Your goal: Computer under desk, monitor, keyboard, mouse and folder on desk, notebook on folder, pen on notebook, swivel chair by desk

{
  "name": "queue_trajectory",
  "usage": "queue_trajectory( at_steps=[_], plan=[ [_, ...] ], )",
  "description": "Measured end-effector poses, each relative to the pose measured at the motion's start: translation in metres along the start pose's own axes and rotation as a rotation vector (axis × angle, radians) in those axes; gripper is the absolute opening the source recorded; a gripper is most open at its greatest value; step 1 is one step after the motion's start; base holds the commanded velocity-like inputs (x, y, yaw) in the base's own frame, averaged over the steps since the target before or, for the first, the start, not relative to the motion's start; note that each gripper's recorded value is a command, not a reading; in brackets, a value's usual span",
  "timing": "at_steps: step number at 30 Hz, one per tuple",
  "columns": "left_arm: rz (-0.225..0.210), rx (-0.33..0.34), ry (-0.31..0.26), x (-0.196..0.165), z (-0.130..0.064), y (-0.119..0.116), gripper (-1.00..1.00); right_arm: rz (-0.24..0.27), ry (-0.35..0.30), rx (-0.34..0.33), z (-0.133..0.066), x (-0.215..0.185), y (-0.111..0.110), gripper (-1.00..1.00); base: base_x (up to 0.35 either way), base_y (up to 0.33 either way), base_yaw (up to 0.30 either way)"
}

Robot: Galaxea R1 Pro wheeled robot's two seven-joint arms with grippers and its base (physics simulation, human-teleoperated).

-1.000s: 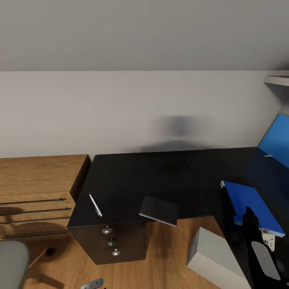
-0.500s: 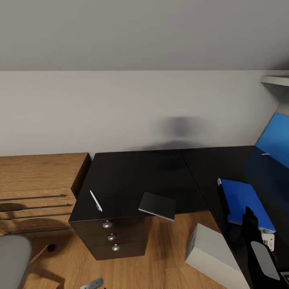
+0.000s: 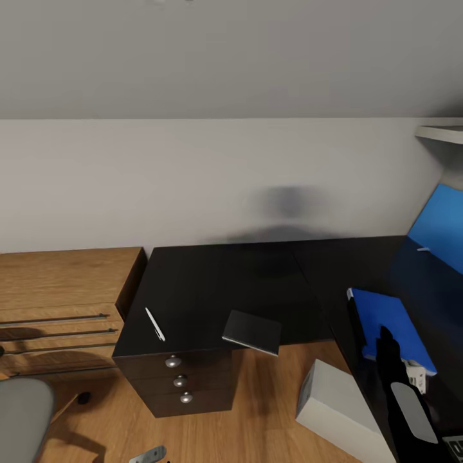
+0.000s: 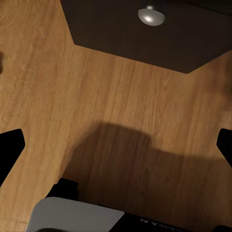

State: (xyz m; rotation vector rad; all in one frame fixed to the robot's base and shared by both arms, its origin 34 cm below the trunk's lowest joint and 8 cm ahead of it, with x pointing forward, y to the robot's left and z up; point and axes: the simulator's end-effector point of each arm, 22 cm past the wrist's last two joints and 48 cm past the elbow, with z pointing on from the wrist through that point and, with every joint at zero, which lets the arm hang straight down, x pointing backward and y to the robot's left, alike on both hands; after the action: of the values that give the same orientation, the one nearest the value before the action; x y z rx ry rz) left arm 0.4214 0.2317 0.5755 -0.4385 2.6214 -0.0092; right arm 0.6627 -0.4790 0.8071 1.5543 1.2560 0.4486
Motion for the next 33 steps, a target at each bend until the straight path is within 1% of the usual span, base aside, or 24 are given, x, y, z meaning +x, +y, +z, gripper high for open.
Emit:
queue_trajectory(
  at_steps=[6, 7, 8, 10, 12, 14, 15, 16, 17, 18, 20, 24, 29, 33],
  plan=[
    [0.000, 0.001, 0.000, -0.001, -0.004, -0.001, 1.00, -0.016, 0.017, -0.010, -0.002, 0.007, 0.007, 1.00, 0.000, 0.000, 0.000],
    [0.000, 0.001, 0.000, -0.001, -0.004, -0.001, 1.00, -0.029, 0.029, -0.015, -0.003, 0.013, 0.009, 1.00, 0.000, 0.000, 0.000],
    [0.000, 0.001, 0.000, -0.001, -0.004, -0.001, 1.00, -0.058, 0.053, -0.026, -0.004, 0.024, 0.013, 1.00, 0.000, 0.000, 0.000],
    [0.000, 0.001, 0.000, -0.001, -0.004, -0.001, 1.00, -0.080, 0.070, -0.034, -0.005, 0.033, 0.016, 1.00, 0.000, 0.000, 0.000],
    [0.000, 0.001, 0.000, -0.001, -0.004, -0.001, 1.00, -0.113, 0.097, -0.047, -0.007, 0.047, 0.019, 1.00, 0.000, 0.000, 0.000],
    [0.000, 0.001, 0.000, -0.001, -0.004, -0.001, 1.00, -0.190, 0.153, -0.074, -0.013, 0.075, 0.026, 1.00, 0.000, 0.000, 0.000],
    [0.000, 0.001, 0.000, -0.001, -0.004, -0.001, 1.00, -0.209, 0.165, -0.080, -0.014, 0.081, 0.027, 1.00, 0.000, 0.000, 0.000],
    [0.001, 0.001, 0.001, -0.001, -0.004, -0.001, 1.00, -0.246, 0.189, -0.094, -0.018, 0.094, 0.030, 1.00, 0.000, 0.000, 0.000],
    [0.000, 0.001, 0.001, -0.001, -0.004, -0.001, 1.00, -0.311, 0.236, -0.120, -0.025, 0.118, 0.034, 1.00, 0.000, 0.000, 0.000],
    [0.000, 0.001, 0.001, -0.001, -0.004, -0.001, 1.00, -0.320, 0.246, -0.125, -0.027, 0.124, 0.035, 1.00, 0.000, 0.000, 0.000],
    [0.001, 0.000, 0.001, -0.001, -0.004, -0.001, 1.00, -0.329, 0.267, -0.133, -0.032, 0.136, 0.036, 1.00, 0.000, 0.000, 0.000],
    [0.001, 0.000, 0.001, -0.001, -0.004, 0.000, 1.00, -0.323, 0.291, -0.137, -0.039, 0.153, 0.037, 1.00, 0.000, 0.000, 0.000],
    [0.001, 0.001, 0.001, -0.001, -0.004, -0.001, 1.00, -0.303, 0.317, -0.135, -0.047, 0.171, 0.036, 1.00, 0.000, 0.000, 0.000],
    [0.001, 0.001, -0.001, -0.002, -0.004, 0.000, 1.00, -0.269, 0.339, -0.136, -0.057, 0.192, 0.039, 1.00, 0.000, 0.000, 0.048]
  ],
)
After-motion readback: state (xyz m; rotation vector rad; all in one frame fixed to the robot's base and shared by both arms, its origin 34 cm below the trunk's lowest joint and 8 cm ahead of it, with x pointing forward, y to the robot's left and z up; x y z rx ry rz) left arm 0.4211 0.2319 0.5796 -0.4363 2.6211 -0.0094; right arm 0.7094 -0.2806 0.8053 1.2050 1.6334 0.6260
